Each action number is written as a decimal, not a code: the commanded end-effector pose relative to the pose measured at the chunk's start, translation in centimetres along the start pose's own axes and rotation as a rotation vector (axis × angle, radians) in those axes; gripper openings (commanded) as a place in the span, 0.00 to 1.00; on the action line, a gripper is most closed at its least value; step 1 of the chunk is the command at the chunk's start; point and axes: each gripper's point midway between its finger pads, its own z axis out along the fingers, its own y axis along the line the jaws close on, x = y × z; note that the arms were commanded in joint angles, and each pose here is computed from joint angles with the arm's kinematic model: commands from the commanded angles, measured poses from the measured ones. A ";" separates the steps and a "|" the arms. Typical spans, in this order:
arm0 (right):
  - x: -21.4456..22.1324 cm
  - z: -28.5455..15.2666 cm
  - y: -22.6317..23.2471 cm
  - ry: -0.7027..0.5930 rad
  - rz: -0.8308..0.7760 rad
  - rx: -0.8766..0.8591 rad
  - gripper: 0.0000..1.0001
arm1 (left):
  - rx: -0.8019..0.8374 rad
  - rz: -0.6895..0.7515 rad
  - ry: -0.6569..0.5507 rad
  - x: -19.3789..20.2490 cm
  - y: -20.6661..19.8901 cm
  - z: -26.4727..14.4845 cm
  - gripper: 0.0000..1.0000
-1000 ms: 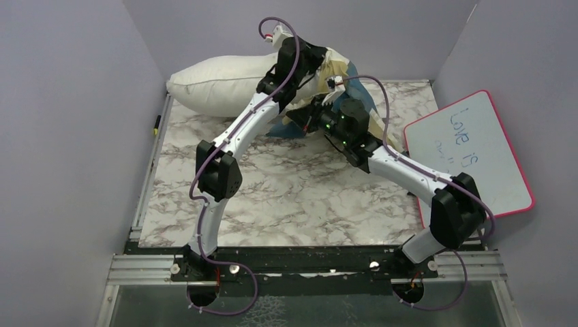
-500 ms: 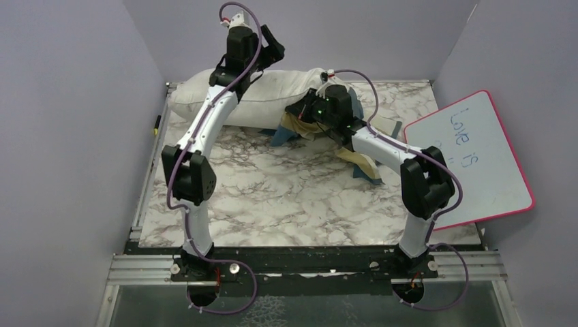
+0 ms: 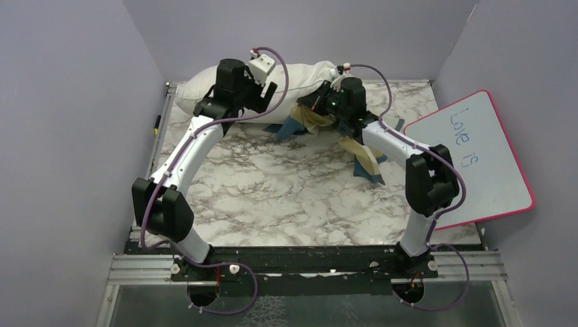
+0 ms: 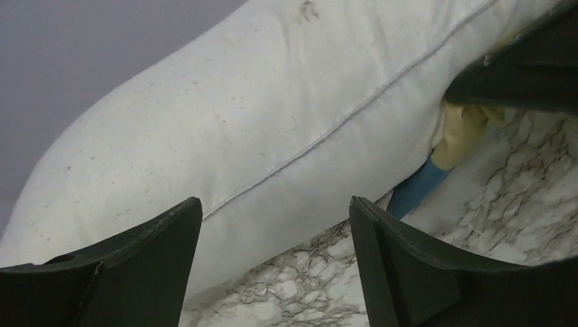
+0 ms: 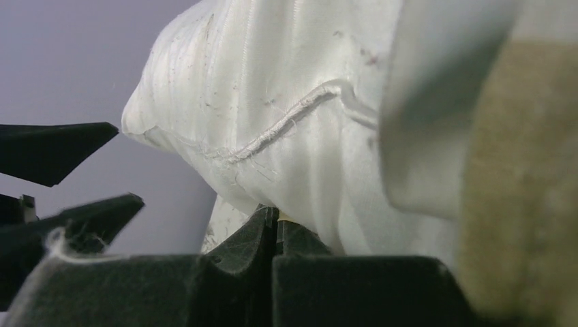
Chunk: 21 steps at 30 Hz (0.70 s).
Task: Put the pillow into the pillowcase
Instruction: Stuff the pillow into the pillowcase.
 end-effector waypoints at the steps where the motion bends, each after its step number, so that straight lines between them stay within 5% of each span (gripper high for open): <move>1: -3.1 -0.9 -0.7 -0.050 0.008 0.012 0.00 | 0.235 0.380 -0.008 1.7 -2.7 2.1 0.84; 7: -3.4 -0.7 -1.1 -0.032 0.024 0.011 0.00 | 0.284 0.536 0.087 5.5 -2.5 7.2 0.84; 8: -3.4 -0.7 -1.0 -0.029 0.029 0.006 0.00 | 0.300 0.547 0.112 6.3 -2.6 7.8 0.76; 10: -3.5 -0.7 -0.4 -0.015 0.040 -0.014 0.00 | 0.252 0.527 0.145 6.7 -1.8 9.2 0.22; 11: -3.4 -0.7 0.1 -0.002 0.047 -0.032 0.00 | 0.222 0.494 0.142 6.2 -1.7 9.5 0.04; 12: -3.4 -0.7 1.0 0.017 0.057 -0.062 0.00 | 0.201 0.455 0.120 5.3 -1.8 9.8 0.00; 21: -2.2 0.0 9.7 0.109 0.181 -0.236 0.00 | 0.132 0.106 -0.065 -1.2 -7.7 9.7 0.00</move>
